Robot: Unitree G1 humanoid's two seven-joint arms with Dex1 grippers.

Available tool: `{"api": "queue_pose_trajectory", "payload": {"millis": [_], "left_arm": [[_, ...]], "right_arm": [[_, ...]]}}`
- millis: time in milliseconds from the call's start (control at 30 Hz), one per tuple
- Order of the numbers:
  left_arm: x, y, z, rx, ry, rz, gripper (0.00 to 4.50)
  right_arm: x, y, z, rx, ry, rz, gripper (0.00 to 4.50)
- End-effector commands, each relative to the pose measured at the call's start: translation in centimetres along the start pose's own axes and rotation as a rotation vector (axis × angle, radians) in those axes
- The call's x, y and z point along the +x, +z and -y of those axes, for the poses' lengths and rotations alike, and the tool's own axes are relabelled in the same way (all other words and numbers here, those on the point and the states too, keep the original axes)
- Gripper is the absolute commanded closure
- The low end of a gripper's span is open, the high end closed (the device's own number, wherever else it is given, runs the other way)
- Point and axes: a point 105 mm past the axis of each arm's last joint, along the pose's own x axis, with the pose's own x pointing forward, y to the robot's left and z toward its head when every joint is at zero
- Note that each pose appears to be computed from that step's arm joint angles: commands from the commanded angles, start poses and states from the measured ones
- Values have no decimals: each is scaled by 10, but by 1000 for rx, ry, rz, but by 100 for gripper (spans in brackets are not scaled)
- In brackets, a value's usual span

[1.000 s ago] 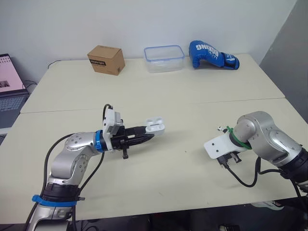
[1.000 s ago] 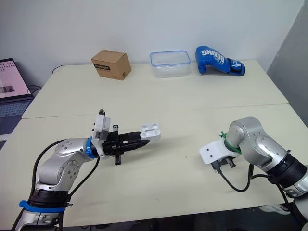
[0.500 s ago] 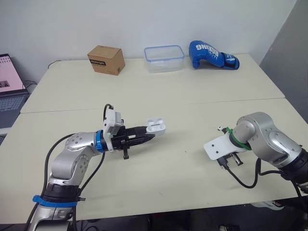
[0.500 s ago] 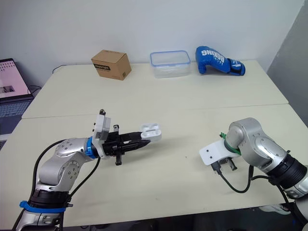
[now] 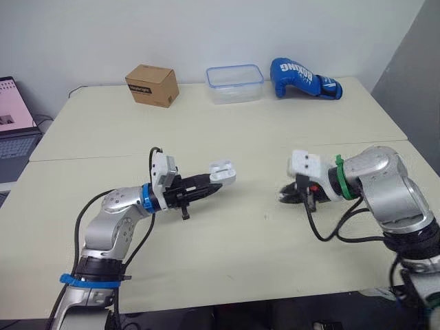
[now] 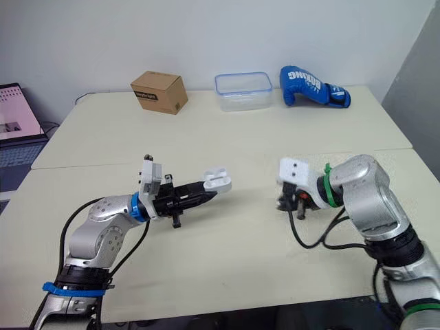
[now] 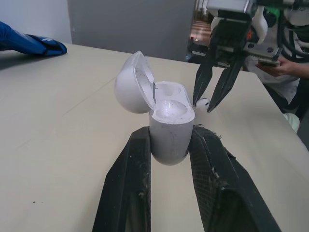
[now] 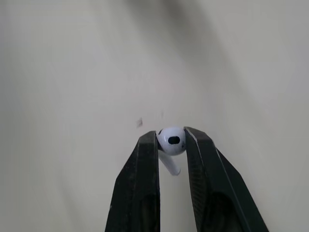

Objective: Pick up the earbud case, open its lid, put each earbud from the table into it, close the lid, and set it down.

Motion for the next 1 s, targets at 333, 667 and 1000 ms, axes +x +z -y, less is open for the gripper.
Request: {"api": "queue_pose_trajectory", "payload": {"millis": [333,667,1000], "left_arm": [[13,7,-13,40,-38,30,372],[19,10,-16,55,-40,40,372],[30,18,-24,95,21,84,372]], "right_arm": [[-18,77,-17,356,-108,692,410],[-7,96,-31,393,-50,753,410],[17,109,-29,432,-172,728,410]]}}
